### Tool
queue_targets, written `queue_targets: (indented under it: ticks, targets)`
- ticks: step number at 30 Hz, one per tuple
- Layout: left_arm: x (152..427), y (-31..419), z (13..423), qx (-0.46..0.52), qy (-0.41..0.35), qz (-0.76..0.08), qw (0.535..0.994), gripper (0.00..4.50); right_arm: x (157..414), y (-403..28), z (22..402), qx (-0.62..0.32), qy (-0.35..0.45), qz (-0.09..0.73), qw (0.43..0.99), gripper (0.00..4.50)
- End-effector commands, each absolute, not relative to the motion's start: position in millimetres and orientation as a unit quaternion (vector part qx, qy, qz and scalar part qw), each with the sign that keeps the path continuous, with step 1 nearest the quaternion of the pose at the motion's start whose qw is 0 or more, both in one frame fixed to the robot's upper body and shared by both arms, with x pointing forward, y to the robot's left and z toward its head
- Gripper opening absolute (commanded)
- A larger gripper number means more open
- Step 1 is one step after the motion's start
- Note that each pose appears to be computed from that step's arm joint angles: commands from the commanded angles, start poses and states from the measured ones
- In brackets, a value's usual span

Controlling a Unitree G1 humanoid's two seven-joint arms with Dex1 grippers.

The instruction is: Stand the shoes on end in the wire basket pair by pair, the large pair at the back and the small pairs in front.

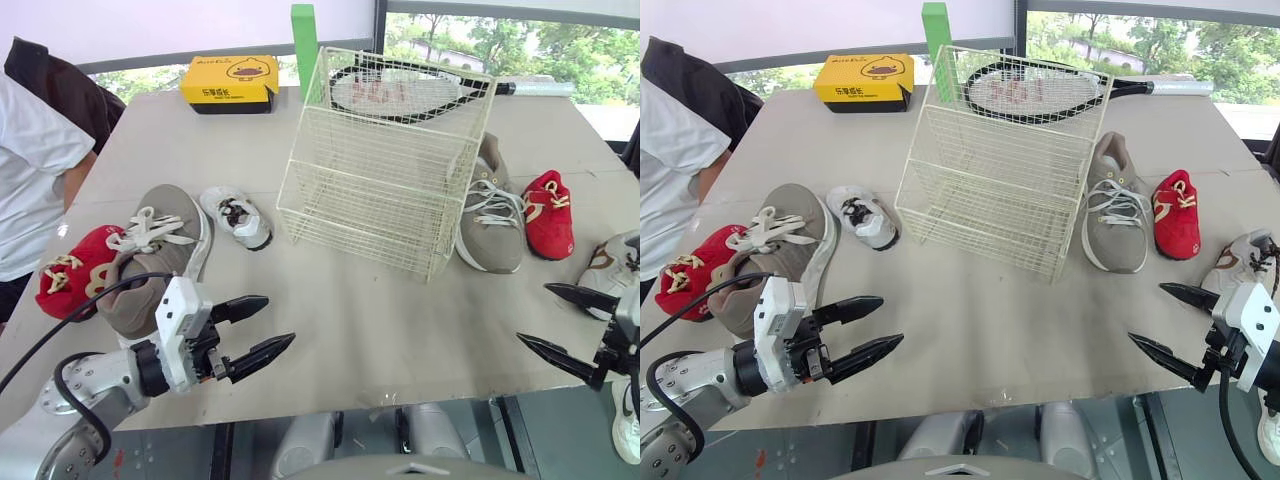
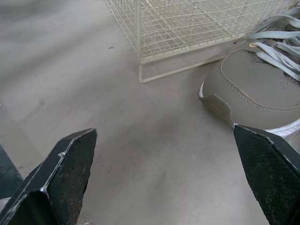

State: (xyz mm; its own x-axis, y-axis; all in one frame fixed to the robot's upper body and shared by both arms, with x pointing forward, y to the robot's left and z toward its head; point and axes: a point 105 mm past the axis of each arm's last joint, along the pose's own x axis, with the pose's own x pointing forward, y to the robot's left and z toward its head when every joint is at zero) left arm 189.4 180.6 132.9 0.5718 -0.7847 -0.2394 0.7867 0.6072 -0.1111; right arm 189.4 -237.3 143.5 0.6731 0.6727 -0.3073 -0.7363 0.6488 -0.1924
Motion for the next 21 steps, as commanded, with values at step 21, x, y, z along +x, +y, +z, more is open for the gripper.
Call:
queue_targets:
  ticks: [21]
  targets:
    - [208.3, 160.8, 170.1, -0.045, 0.058, -0.477, 0.876, 4.48, 194.0, -232.2, 151.1, -0.139, 0.068, 0.38, 0.912, 4.5]
